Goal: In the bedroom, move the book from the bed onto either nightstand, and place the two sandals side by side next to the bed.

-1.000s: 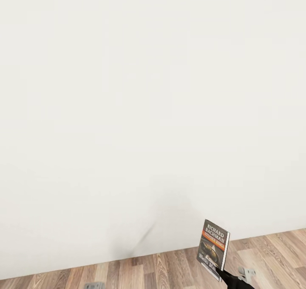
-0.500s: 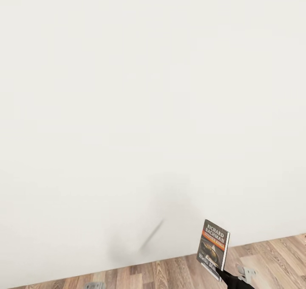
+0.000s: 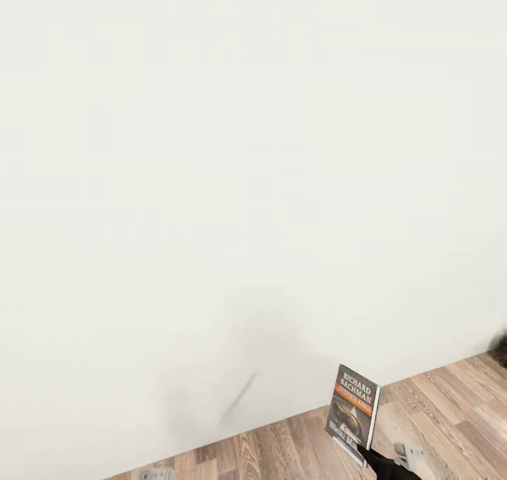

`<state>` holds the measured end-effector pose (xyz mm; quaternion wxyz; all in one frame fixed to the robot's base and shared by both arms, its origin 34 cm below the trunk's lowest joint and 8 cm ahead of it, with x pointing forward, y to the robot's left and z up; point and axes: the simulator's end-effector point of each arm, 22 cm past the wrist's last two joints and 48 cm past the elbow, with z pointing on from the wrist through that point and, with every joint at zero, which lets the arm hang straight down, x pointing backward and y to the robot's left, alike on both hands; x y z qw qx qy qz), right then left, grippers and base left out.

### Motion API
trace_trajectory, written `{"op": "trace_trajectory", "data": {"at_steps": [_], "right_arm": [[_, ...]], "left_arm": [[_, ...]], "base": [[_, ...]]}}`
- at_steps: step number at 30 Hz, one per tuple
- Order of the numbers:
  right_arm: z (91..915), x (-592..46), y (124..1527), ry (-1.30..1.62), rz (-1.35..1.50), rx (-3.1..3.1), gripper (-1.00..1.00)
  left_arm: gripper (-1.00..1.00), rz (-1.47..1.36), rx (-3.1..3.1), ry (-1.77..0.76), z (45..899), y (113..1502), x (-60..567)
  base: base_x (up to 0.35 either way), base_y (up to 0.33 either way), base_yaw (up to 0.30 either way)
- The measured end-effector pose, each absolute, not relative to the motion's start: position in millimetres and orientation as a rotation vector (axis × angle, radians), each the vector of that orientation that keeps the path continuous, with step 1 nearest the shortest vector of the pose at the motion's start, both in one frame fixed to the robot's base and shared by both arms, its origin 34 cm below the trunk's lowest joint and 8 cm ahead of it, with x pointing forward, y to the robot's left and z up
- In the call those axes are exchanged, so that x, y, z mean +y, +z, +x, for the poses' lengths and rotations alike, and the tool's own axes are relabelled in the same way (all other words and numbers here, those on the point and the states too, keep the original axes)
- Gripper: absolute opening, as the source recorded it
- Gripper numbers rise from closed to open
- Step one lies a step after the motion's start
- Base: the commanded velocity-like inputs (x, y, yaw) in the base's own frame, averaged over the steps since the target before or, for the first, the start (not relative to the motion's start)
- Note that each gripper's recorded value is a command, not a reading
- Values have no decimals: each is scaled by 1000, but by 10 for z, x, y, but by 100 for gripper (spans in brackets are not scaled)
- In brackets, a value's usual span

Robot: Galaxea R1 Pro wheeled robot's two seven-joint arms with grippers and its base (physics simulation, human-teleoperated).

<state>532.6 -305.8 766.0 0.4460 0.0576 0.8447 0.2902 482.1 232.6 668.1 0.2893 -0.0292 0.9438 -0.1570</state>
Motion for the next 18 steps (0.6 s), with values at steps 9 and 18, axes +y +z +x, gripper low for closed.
{"op": "trace_trajectory", "data": {"at_steps": [9,18], "right_arm": [[5324,-3057,7658,719,141,2093,-100],[5321,-3058,7660,719,141,2093,-100]], "left_arm": [[100,-77,2519,-424,4820,6682,2300],[100,-77,2517,-428,4818,6686,2277]], "base": [[0,0,-281],[141,0,-261]]}}
